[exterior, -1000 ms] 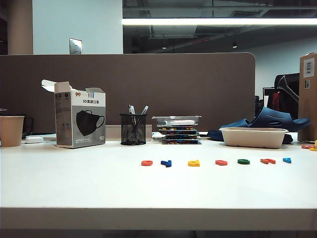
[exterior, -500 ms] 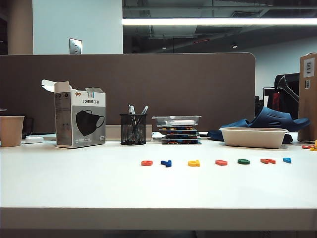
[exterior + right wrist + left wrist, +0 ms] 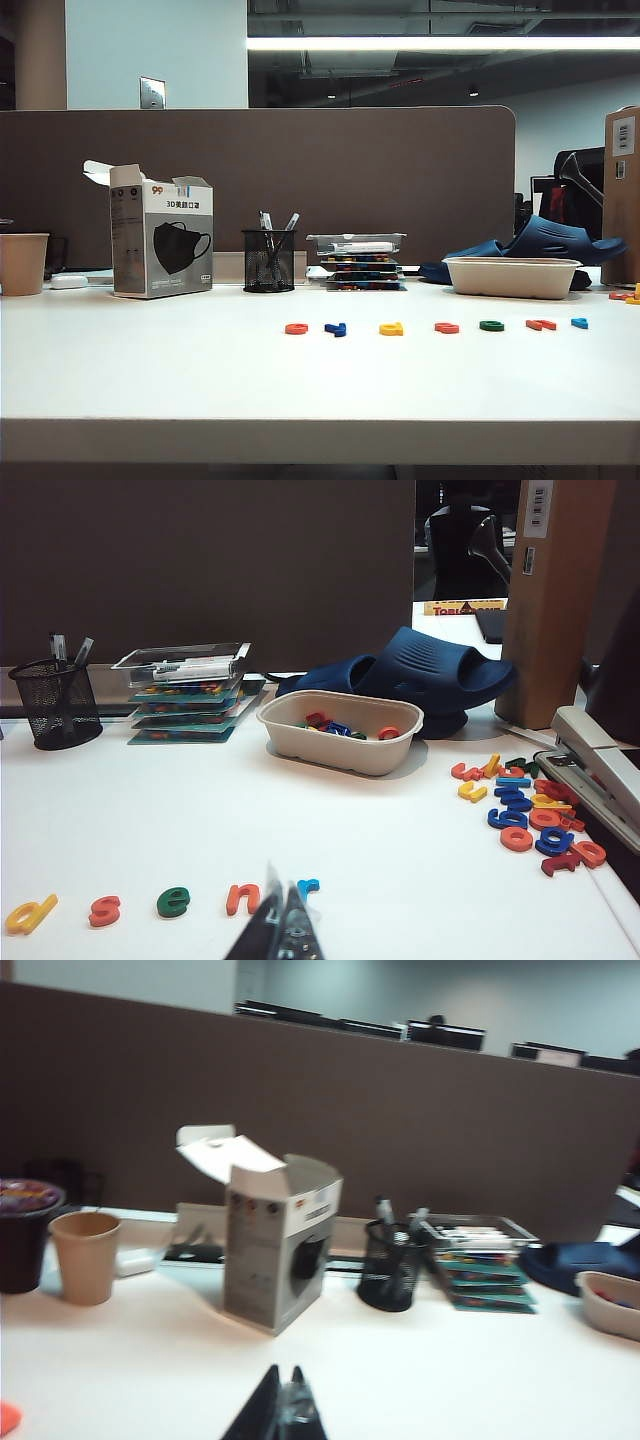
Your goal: Select the appropriate letters from the row of letter magnets placed on the table to arrange into the word "yes".
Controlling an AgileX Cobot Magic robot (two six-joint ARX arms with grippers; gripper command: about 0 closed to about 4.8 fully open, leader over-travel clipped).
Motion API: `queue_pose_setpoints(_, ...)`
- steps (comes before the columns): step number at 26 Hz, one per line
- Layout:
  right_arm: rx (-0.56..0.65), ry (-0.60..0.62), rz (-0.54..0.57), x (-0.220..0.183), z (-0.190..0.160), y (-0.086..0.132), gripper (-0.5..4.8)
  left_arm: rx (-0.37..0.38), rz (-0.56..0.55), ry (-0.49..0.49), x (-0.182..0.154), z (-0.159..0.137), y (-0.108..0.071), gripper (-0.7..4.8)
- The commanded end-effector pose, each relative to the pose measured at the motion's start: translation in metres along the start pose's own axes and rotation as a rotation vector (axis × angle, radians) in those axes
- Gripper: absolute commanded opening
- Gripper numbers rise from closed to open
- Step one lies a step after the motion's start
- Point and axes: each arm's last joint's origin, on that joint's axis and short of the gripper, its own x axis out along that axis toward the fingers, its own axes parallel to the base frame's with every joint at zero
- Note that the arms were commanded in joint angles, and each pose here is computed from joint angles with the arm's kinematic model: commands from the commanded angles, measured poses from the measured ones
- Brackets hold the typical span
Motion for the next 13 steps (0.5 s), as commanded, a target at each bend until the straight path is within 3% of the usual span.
queue_pose_setpoints(1, -0.009, -0.031, 0.000, 0.000, 0.001, 0.000, -0.08, -0.009, -0.052, 0.050, -0.010, 0.026, -0.006, -0.05)
queue_pose_setpoints(10, -0.008, -0.030, 0.001, 0.000, 0.001, 0.000, -0.08, -0.043, -0.166, 0.216, -0.011, 0.098, -0.017, -0.05)
queue_pose_setpoints(13, -0.008, -0.030, 0.001, 0.000, 0.001, 0.000, -0.08, -0.064, -0.218, 0.286, 0.003, 0.137, -0.022, -0.05)
